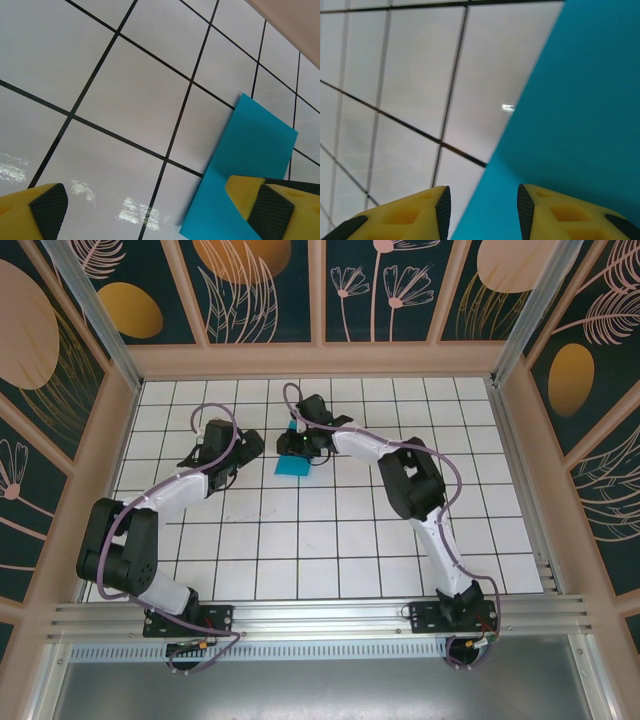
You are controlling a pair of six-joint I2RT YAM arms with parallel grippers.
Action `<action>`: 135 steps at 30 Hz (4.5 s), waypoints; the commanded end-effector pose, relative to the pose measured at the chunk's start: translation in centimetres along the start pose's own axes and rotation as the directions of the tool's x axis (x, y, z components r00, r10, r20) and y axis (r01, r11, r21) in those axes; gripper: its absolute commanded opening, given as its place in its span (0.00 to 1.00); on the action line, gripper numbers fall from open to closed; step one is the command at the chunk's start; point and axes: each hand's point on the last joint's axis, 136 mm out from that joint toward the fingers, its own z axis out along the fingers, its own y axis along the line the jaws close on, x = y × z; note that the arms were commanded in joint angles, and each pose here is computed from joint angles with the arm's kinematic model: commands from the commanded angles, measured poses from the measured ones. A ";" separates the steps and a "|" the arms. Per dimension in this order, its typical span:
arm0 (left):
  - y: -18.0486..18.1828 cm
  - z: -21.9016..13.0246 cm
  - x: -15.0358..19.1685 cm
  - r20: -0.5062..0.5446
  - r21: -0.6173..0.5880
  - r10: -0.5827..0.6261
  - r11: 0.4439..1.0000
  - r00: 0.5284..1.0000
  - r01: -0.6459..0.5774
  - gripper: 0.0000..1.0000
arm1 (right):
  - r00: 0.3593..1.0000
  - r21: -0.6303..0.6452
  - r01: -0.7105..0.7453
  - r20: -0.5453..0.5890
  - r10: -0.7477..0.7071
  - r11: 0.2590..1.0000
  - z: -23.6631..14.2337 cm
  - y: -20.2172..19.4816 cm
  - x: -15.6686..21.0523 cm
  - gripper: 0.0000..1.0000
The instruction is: Fold a paper plane with a square sheet of paper (pick it up from the middle)
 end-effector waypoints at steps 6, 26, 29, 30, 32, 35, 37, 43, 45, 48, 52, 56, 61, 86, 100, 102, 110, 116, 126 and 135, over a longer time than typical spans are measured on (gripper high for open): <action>-0.8 0.8 0.1 -0.033 0.036 0.033 0.999 0.999 -0.032 0.99 | 0.986 0.113 0.077 -0.156 -0.059 0.991 0.9 -3.5 3.7 0.44; -9.6 0.9 5.0 -0.242 0.443 0.121 0.897 0.963 -0.002 0.72 | 0.993 0.081 -0.049 0.112 0.040 0.995 -14.4 -2.0 3.9 0.58; -11.4 1.3 6.8 -0.288 0.487 0.159 0.874 0.944 0.001 0.62 | 0.983 0.094 -0.158 0.111 0.147 0.983 -15.0 -3.7 5.3 0.59; -12.6 1.4 6.9 -0.289 0.508 0.175 0.862 0.941 -0.005 0.59 | 0.978 0.078 -0.188 0.107 0.179 0.979 -15.2 -3.8 5.8 0.59; -13.9 1.7 7.9 -0.307 0.524 0.199 0.852 0.931 -0.009 0.53 | 0.966 0.050 -0.242 0.107 0.236 0.969 -15.6 -4.1 6.5 0.59; -14.8 2.5 9.5 -0.342 0.531 0.213 0.848 0.915 0.001 0.50 | 0.948 0.037 -0.300 0.120 0.294 0.953 -15.9 -4.7 7.3 0.60; -15.1 3.3 10.2 -0.363 0.526 0.209 0.850 0.908 0.015 0.48 | 0.936 0.034 -0.336 0.118 0.331 0.941 -15.8 -5.0 7.9 0.60; -15.4 4.8 10.8 -0.389 0.524 0.216 0.851 0.895 0.023 0.44 | 0.901 -0.008 -0.428 0.081 0.427 0.904 -14.5 -5.8 10.2 0.59; -15.4 5.2 10.9 -0.394 0.520 0.225 0.854 0.891 0.014 0.43 | 0.896 -0.027 -0.438 0.069 0.438 0.899 -14.3 -5.7 10.7 0.57; -15.3 5.8 11.2 -0.402 0.513 0.236 0.858 0.885 0.004 0.43 | 0.892 -0.042 -0.446 0.063 0.447 0.894 -14.1 -5.7 11.0 0.52; -15.1 6.1 11.2 -0.403 0.505 0.237 0.863 0.884 -0.001 0.43 | 0.892 -0.037 -0.446 0.064 0.448 0.894 -13.6 -5.8 11.2 0.52; -14.8 6.3 11.3 -0.404 0.494 0.234 0.870 0.884 -0.005 0.43 | 0.891 -0.026 -0.450 0.053 0.451 0.892 -13.1 -6.0 11.5 0.51; -14.7 6.4 11.3 -0.403 0.488 0.231 0.873 0.886 -0.005 0.43 | 0.892 -0.038 -0.449 0.032 0.450 0.893 -12.6 -5.8 11.9 0.49; -14.3 6.6 11.3 -0.401 0.470 0.236 0.883 0.885 -0.022 0.44 | 0.877 0.031 -0.480 -0.015 0.480 0.877 -10.8 -7.4 13.4 0.58; -14.7 6.1 11.2 -0.397 0.487 0.246 0.873 0.884 -0.024 0.42 | 0.887 -0.066 -0.461 -0.017 0.461 0.885 -11.2 -5.9 12.8 0.21; -14.9 5.9 11.3 -0.399 0.505 0.255 0.863 0.881 -0.021 0.40 | 0.882 -0.065 -0.470 -0.010 0.470 0.880 -11.5 -6.2 12.9 0.11; -15.9 5.1 12.4 -0.413 0.590 0.308 0.808 0.857 -0.006 0.32 | 0.896 -0.048 -0.428 -0.159 0.416 0.903 -12.2 -6.1 16.2 0.02; -14.7 5.8 14.2 -0.450 0.556 0.322 0.831 0.833 -0.021 0.29 | 0.888 -0.045 -0.428 -0.206 0.411 0.902 -13.3 -6.6 16.9 0.03; -10.6 7.0 15.9 -0.472 0.444 0.286 0.894 0.834 -0.055 0.24 | 0.882 -0.048 -0.453 -0.166 0.440 0.890 -13.1 -6.6 15.5 0.06; -9.5 7.6 16.5 -0.484 0.416 0.281 0.907 0.829 -0.065 0.23 | 0.903 -0.127 -0.424 -0.135 0.408 0.897 -13.1 -4.5 12.6 0.08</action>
